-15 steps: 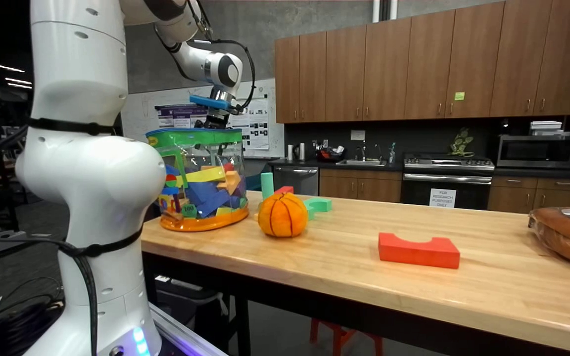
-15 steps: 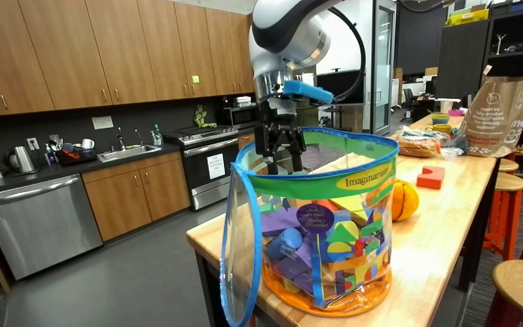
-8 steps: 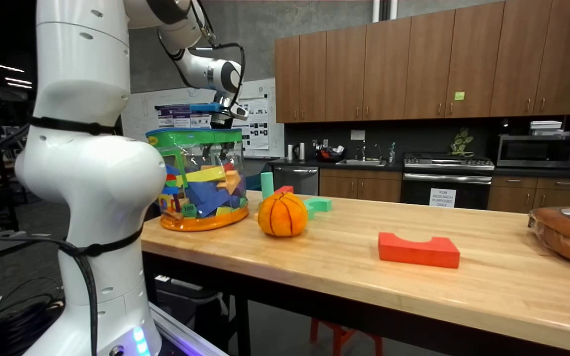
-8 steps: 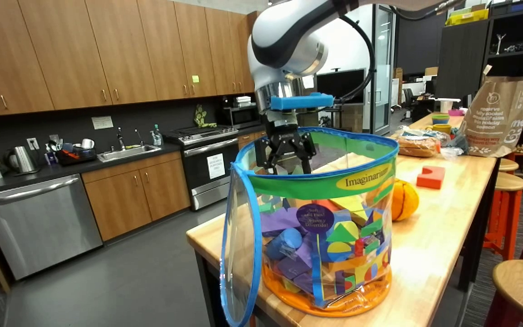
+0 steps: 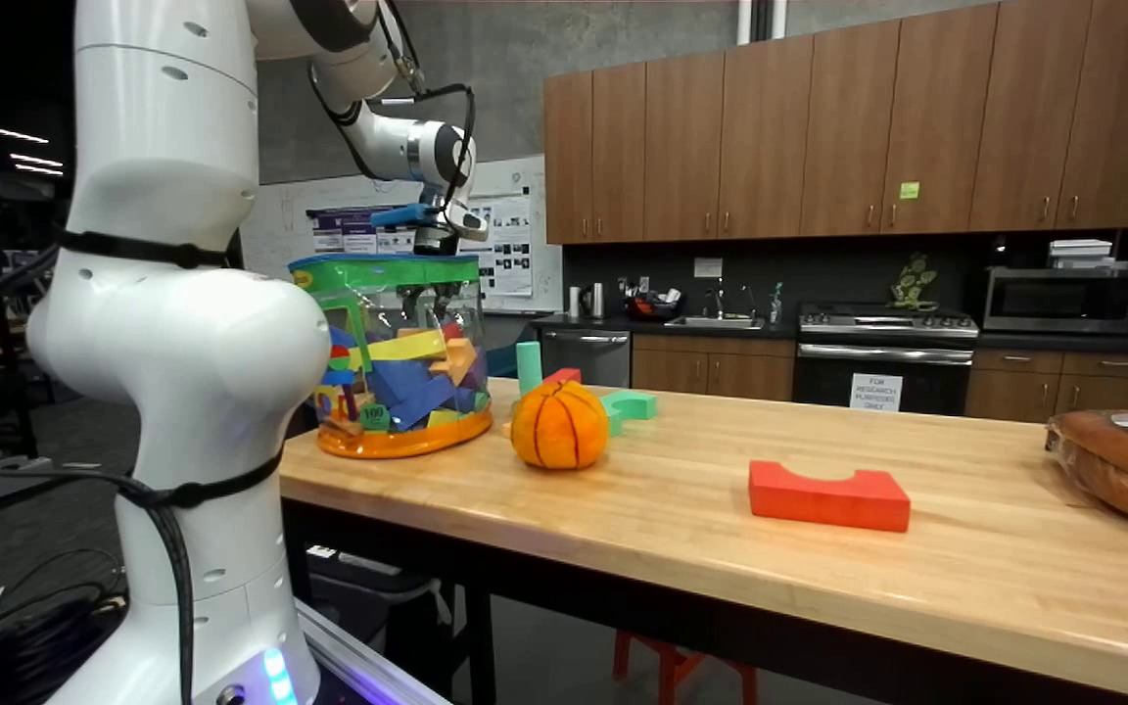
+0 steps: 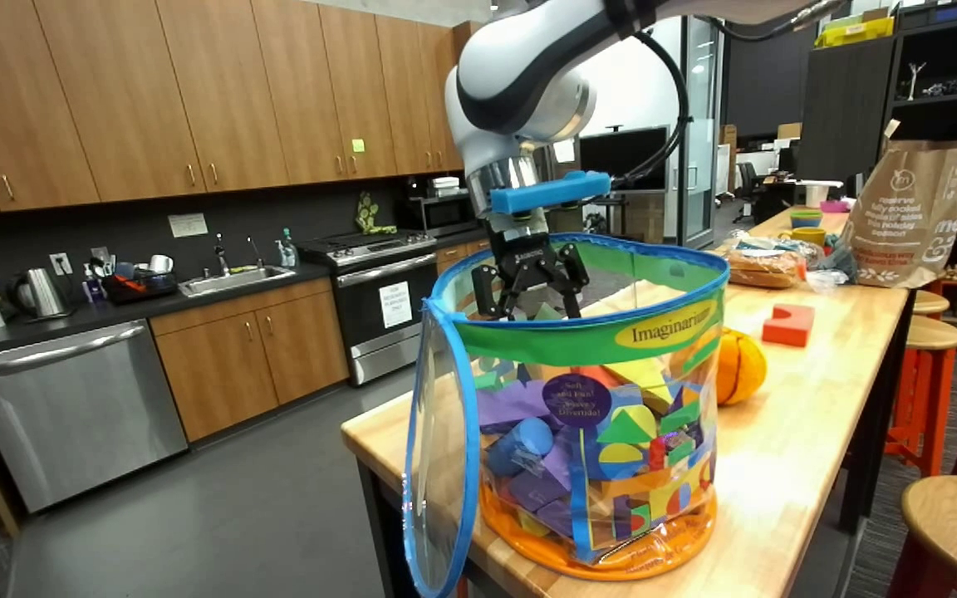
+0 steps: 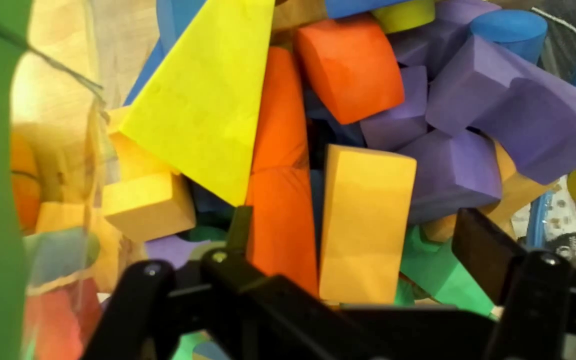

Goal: Remove the yellow block from the toy bag

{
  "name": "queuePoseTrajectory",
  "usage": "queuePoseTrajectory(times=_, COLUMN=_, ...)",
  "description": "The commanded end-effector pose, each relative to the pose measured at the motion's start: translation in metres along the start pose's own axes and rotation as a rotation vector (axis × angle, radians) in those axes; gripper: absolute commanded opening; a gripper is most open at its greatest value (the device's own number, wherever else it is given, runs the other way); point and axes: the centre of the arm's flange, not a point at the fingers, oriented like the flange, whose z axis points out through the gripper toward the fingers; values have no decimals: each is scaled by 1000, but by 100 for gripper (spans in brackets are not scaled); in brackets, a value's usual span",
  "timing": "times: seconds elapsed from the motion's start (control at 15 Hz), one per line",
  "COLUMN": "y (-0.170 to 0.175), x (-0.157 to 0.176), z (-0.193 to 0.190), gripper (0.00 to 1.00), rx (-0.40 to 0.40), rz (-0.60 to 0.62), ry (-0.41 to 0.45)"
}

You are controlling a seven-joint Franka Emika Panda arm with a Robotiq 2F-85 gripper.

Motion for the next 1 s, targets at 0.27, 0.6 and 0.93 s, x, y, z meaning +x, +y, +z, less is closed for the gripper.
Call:
queuePoseTrajectory(times=0.27, y=-11, x=2, z=-5, gripper=100, rx=2, rz=-40, ry=-19)
queuePoseTrajectory(times=0.6, y=-19, x=16, z=-6, gripper=100, rx=13, rz=-100, ry=-12)
queuePoseTrajectory(times=0.93, y=-19, x=39, z=6, gripper=100, rx=8, rz=-141, ry=-18)
